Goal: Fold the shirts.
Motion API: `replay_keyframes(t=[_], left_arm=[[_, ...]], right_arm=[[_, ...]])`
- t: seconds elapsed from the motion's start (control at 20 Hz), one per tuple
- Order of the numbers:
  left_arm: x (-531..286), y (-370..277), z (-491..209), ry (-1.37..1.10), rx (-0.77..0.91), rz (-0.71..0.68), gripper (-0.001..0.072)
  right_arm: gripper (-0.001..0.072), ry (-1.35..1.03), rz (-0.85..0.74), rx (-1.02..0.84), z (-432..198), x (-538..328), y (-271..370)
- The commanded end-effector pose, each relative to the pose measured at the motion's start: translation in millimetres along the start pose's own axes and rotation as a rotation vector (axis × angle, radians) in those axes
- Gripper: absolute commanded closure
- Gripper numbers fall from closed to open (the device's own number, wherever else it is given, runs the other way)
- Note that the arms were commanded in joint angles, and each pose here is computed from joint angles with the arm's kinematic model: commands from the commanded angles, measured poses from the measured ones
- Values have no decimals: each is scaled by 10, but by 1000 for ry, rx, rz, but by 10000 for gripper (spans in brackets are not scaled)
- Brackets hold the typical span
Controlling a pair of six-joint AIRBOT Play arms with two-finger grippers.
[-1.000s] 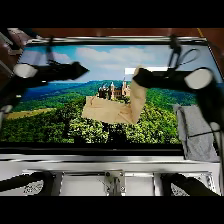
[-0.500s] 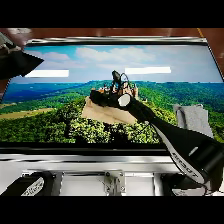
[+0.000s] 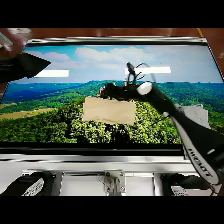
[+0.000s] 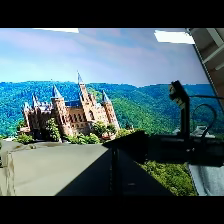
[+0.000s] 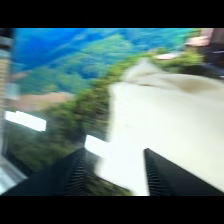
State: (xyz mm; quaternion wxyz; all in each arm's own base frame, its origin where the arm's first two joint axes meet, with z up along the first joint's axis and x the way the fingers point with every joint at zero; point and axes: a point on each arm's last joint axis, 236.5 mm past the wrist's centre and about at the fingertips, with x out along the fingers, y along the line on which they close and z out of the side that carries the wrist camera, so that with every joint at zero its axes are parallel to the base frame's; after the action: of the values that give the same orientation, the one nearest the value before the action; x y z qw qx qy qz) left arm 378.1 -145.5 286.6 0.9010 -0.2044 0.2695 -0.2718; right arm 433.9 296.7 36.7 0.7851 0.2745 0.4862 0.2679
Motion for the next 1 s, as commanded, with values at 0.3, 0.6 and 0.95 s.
replay_keyframes(t=[0.3,0.6,0.95], left_arm=[[85,76,-30,17,-3,8,671],[129,40,-33,22,-34,-20,671],[128,14,-27,19,-41,-31,671]], right_arm=[[30,296,-388,297,-762,-872,-1941],[32,244,-192,366,-743,-191,-1673],[162,220,-151,437,-743,49,-1671]])
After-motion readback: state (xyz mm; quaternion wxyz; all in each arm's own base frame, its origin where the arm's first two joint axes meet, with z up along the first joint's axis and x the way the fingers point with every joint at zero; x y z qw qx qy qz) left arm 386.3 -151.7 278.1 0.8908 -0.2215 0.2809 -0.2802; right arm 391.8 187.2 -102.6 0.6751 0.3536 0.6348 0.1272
